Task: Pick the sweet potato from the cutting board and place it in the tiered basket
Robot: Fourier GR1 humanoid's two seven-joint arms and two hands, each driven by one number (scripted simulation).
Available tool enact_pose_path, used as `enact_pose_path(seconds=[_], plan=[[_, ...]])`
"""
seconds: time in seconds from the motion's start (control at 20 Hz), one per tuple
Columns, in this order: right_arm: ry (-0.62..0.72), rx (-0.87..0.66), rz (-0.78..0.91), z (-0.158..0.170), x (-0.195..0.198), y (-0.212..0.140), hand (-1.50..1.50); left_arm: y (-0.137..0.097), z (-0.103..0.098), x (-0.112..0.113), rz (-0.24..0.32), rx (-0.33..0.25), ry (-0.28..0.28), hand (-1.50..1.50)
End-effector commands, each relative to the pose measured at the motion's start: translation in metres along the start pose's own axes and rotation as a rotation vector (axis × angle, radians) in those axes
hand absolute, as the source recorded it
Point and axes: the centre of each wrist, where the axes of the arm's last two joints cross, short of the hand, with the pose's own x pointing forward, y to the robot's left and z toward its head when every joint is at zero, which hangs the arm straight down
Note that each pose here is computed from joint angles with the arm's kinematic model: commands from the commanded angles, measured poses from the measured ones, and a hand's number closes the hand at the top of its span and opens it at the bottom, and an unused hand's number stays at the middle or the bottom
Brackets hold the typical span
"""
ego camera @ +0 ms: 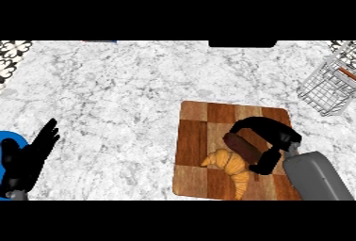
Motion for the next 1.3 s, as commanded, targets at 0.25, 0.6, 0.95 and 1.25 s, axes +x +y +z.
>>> enact_pose_path(seconds=[0.25, 0.6, 0.95, 1.25], plan=[[-0.013, -0.107, -0.049, 0.03, 0.005, -0.022, 1.5, -0.013, 0.001, -0.007, 0.008, 0.008, 0.006, 0.0], [0.533, -0.63, -0.149, 0.009, 0.041, -0.07, 1.5, -0.007, -0.001, 0.002, -0.008, -0.033, -0.016, 0.0], [0.912, -1.128, -0.139, 0.011, 0.102, -0.129, 1.5, -0.016, -0.005, 0.01, -0.026, -0.076, -0.026, 0.0], [1.069, -1.395, -0.12, -0.009, 0.18, -0.158, 1.5, -0.012, -0.011, 0.017, -0.04, -0.067, -0.038, 0.0]])
